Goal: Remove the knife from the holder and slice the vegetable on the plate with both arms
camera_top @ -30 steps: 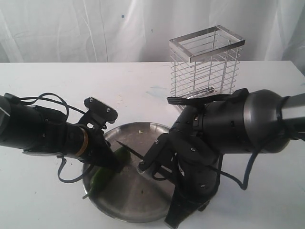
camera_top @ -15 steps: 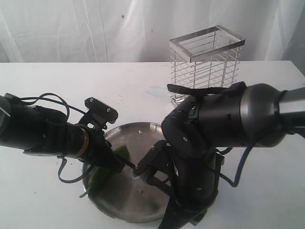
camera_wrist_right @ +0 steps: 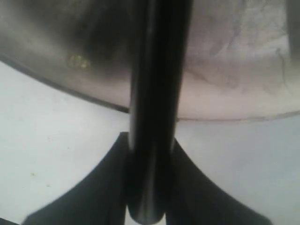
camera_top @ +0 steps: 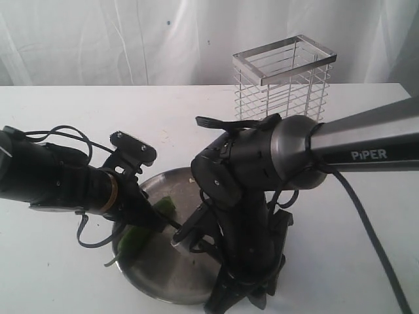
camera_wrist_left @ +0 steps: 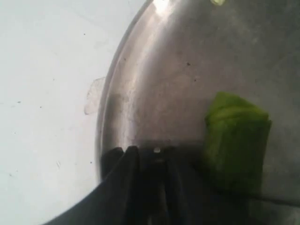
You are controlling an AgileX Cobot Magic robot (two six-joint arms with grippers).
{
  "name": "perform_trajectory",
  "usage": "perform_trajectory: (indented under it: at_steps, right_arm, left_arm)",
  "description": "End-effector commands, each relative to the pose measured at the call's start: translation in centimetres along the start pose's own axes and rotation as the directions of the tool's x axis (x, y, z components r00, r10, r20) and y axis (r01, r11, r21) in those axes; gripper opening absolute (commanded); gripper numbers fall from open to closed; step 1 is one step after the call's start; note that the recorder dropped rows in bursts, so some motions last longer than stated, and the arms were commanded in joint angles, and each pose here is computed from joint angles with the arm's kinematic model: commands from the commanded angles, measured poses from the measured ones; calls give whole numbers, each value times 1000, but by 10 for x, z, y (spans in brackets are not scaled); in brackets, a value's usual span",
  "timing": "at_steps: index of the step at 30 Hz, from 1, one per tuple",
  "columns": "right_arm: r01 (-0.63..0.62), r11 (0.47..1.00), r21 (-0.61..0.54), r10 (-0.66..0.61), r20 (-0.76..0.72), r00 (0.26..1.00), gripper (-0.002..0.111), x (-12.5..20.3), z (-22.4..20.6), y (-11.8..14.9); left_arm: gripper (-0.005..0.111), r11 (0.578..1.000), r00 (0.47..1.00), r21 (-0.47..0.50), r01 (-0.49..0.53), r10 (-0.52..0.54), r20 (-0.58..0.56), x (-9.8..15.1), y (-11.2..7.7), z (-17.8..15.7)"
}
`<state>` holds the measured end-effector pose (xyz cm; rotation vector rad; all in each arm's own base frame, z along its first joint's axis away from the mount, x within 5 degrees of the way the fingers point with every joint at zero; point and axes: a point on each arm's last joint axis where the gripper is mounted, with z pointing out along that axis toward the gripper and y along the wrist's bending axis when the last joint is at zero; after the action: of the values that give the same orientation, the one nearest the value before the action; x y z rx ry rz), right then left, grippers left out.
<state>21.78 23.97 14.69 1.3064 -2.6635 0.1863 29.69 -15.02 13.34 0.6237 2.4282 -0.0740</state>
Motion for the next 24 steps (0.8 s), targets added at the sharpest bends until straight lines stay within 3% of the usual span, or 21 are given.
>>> perform_trajectory:
  at_steps: [1,6,13,24]
  right_arm:
    - [14,1000,23,-15,79,997,0,-11,-13,-4]
    - [27,998,54,-31,63,998,0,-10,-14,-7]
    - [38,996,79,-43,60,997,0,-10,-14,-9]
    - [45,991,127,-48,24,999,0,-12,-6,-14]
  left_arm:
    - [27,1000,1000,18,-5,5,2,2,-4,-1]
    - [27,1000,1000,-11,-4,4,0,1,0,-5]
    - [27,989,1000,-146,15,-12,22,-9,15,-32]
    - [27,983,999,-180,28,-23,32,-11,19,-42]
